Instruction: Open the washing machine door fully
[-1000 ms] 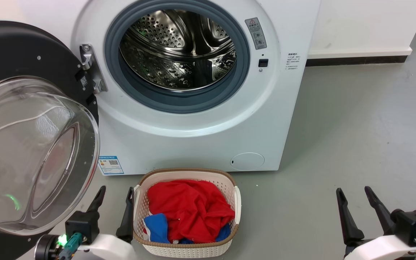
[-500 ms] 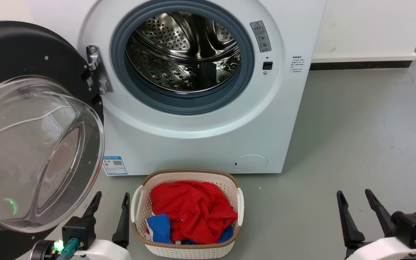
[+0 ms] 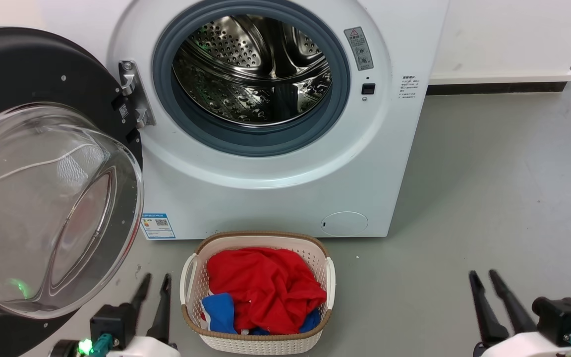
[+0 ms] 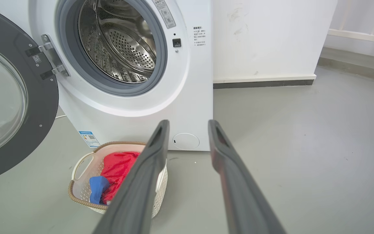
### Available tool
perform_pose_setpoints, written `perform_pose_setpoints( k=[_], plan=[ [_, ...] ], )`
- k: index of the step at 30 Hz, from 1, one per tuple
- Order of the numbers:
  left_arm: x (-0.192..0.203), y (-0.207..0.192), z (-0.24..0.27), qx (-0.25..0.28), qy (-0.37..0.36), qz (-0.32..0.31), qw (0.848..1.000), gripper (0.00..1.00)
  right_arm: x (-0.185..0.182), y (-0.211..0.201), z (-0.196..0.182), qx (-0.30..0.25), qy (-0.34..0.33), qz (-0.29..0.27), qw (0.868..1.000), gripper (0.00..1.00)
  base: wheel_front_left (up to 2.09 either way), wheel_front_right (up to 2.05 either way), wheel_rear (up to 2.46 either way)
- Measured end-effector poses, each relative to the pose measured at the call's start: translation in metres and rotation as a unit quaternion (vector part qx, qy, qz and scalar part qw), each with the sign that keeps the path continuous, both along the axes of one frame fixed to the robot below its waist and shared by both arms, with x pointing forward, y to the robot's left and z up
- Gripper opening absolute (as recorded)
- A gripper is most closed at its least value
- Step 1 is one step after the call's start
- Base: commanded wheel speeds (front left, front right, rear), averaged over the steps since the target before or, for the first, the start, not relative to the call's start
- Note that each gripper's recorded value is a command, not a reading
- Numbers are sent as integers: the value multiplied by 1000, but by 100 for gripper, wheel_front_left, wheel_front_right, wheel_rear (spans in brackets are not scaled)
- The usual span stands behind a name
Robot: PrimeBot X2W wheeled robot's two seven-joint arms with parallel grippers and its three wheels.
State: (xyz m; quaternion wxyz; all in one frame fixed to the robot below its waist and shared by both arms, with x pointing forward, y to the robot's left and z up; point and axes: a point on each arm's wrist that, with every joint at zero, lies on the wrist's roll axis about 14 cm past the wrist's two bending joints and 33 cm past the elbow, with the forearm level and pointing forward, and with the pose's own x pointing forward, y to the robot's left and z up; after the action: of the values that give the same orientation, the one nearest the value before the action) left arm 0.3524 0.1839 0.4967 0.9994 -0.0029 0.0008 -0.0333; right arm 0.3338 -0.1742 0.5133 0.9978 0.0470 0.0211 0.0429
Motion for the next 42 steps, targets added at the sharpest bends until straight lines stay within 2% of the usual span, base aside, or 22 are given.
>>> perform_pose_setpoints(
  k=[3,19,42],
  plan=[
    [-6,-3,-14,-15,24,2,1000,0,-4,0,-12,10,18,-1,1000,0,0,0,0],
    [2,5,-21,-169,69,36,983,0,5,-2,-14,163,26,-11,986,0,0,0,0],
    [13,8,-19,-347,87,54,932,0,18,-8,-13,332,30,-25,942,0,0,0,0]
  ],
)
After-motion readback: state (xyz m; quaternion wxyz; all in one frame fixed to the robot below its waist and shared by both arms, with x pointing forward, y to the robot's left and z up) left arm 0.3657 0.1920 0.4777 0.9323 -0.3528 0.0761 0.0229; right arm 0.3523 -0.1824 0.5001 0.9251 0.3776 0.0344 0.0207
